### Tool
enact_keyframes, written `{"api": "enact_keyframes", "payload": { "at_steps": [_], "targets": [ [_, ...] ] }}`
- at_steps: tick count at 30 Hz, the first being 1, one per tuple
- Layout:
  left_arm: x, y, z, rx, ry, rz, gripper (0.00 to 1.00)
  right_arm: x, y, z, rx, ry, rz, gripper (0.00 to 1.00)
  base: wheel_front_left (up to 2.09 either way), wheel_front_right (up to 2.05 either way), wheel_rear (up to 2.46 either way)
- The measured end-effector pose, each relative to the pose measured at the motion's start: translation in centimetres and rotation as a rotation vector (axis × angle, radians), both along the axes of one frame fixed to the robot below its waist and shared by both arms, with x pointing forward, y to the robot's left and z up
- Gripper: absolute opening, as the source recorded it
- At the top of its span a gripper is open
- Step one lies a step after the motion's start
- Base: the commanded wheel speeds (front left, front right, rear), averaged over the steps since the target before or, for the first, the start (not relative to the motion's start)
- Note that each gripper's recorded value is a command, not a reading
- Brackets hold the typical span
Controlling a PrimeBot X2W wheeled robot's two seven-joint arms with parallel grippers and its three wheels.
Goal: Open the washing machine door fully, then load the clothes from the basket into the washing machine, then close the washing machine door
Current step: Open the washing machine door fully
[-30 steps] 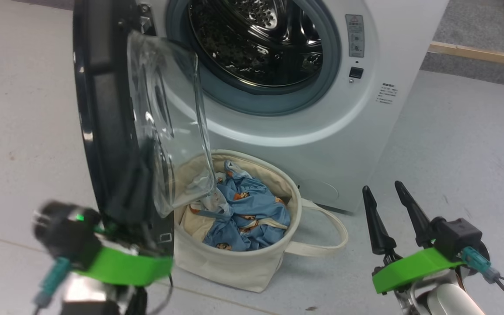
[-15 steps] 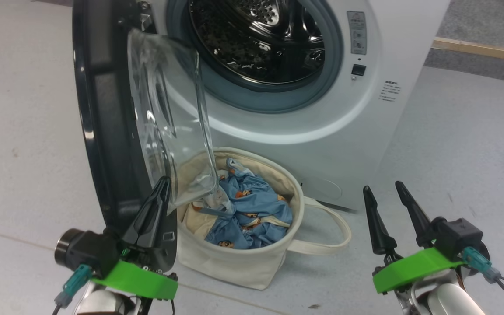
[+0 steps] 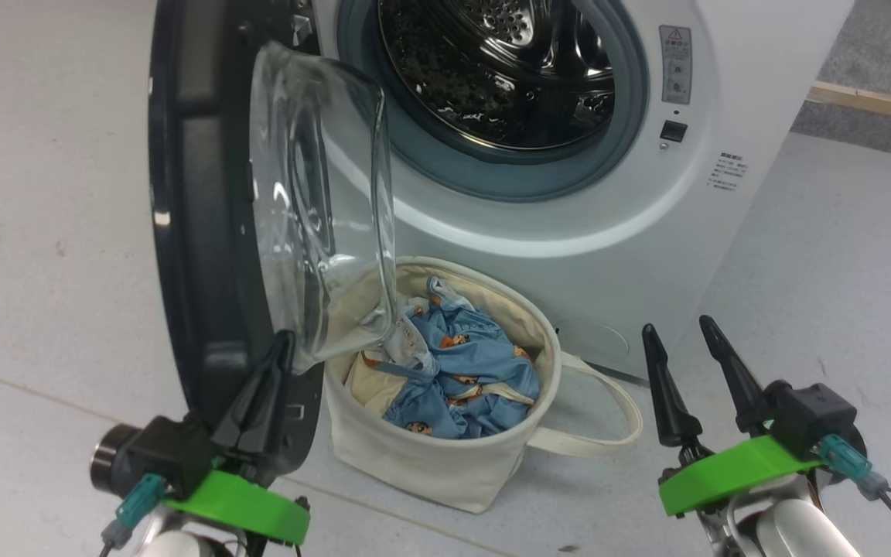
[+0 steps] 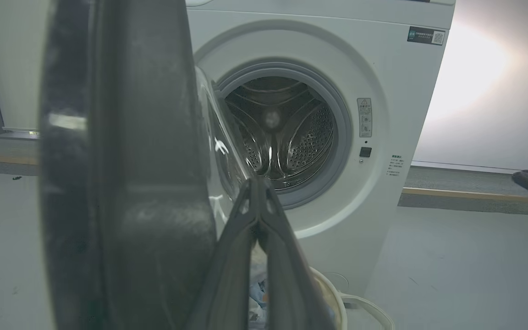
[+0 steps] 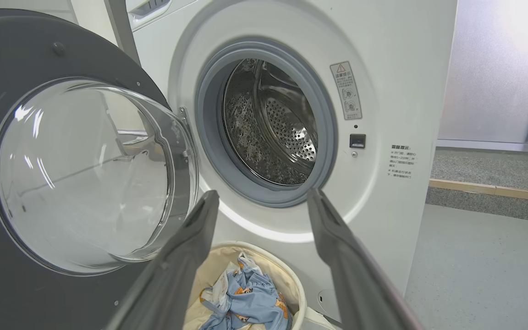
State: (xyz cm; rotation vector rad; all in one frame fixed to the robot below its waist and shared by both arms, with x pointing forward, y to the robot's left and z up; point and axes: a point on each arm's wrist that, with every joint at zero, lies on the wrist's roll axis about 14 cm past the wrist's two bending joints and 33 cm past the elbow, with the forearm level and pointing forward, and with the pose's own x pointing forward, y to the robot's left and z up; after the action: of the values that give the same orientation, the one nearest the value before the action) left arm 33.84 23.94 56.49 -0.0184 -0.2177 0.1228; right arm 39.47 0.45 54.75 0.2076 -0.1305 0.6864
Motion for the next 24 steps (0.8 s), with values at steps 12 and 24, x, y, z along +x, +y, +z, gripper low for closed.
{"api": "enact_keyframes", "payload": {
  "at_steps": [12,24],
  "targets": [
    [-2.0,2.2,-1.1,0.012,0.067,0.049,0.00,-0.6,1.5,1.0,0.019,-0.017,0.035,1.00,0.00,0.00,0.00],
    [-3.7,7.1,-2.5,-0.022,0.119,0.168,0.00,-0.9,3.6,0.4,0.019,0.002,0.094,1.00,0.00,0.00,0.00]
  ]
}}
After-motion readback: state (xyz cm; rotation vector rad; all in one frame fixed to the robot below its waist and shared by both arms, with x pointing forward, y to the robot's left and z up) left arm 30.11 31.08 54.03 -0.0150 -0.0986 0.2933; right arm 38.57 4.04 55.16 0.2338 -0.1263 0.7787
